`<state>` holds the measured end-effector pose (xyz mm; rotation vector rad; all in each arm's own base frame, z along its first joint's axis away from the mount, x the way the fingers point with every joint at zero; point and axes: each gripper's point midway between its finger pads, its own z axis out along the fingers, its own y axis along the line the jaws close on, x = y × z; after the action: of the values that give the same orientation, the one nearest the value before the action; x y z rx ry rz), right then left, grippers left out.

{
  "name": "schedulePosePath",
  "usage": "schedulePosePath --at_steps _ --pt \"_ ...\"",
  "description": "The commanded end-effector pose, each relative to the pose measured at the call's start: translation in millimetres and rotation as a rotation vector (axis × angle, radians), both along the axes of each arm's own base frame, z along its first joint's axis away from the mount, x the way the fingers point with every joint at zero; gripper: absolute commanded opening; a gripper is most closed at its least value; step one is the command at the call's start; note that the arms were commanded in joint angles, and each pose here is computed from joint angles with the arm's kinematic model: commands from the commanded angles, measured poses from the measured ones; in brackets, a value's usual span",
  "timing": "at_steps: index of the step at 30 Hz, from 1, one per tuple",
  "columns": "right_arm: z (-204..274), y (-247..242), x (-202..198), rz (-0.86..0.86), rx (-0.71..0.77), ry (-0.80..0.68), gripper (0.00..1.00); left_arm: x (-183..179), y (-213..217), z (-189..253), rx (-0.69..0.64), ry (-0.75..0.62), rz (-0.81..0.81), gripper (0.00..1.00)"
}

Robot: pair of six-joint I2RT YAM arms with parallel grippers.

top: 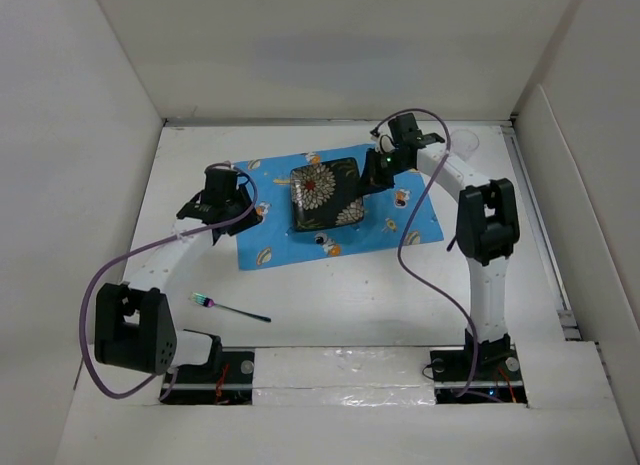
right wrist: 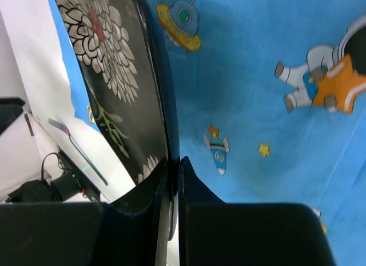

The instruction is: Set the dinner table for one person

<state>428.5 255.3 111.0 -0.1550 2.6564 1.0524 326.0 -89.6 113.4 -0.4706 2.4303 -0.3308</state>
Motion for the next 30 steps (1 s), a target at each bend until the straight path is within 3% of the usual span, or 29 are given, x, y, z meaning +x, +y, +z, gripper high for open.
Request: schedulePosePath --at_steps 1,12,14,15,18,21,22,24,25,27,30 --pt "54.8 25.2 12.7 0.089 0.182 -0.097 0.0 -7.8 0.6 7.6 0.01 -0.016 0.002 0.33" --pt "5.7 21.3 32.7 0.027 0.091 -0.015 0.0 -40.6 24.2 -30.2 0.021 0.135 0.107 0.4" --pt "-2.2 15.3 32.6 0.006 0.046 -0.002 0.12 -48.9 25.4 -37.7 0.022 0.161 0.114 0.45" --pt "-0.9 13.7 31.4 0.006 0.038 -0.007 0.32 -51.2 25.6 -39.8 0.023 0.171 0.116 0.47" --pt "13.7 1.9 30.7 -0.022 0.008 -0.058 0.54 -58.7 32.7 -49.1 0.062 0.204 0.126 0.47" --pt "26.9 -9.4 29.2 -0.075 -0.006 -0.104 0.65 -59.5 49.6 -55.8 0.139 0.233 0.171 0.47" --pt "52.2 -16.1 31.8 -0.096 0.011 -0.173 0.67 -55.8 48.3 -54.7 0.137 0.223 0.161 0.47" --pt "49.0 -33.6 25.3 -0.156 -0.034 -0.173 0.7 -56.0 44.0 -60.1 0.126 0.251 0.138 0.47" --pt "67.2 -48.3 25.8 -0.201 -0.039 -0.222 0.7 -56.2 43.6 -62.0 0.127 0.26 0.132 0.46" --pt "45.0 -75.5 11.7 -0.316 -0.096 -0.172 0.7 -61.0 42.4 -71.5 0.125 0.293 0.127 0.46" --pt "48.5 -130.9 5.0 -0.58 -0.154 -0.202 0.66 -64.2 41.8 -83.7 0.132 0.333 0.113 0.46"
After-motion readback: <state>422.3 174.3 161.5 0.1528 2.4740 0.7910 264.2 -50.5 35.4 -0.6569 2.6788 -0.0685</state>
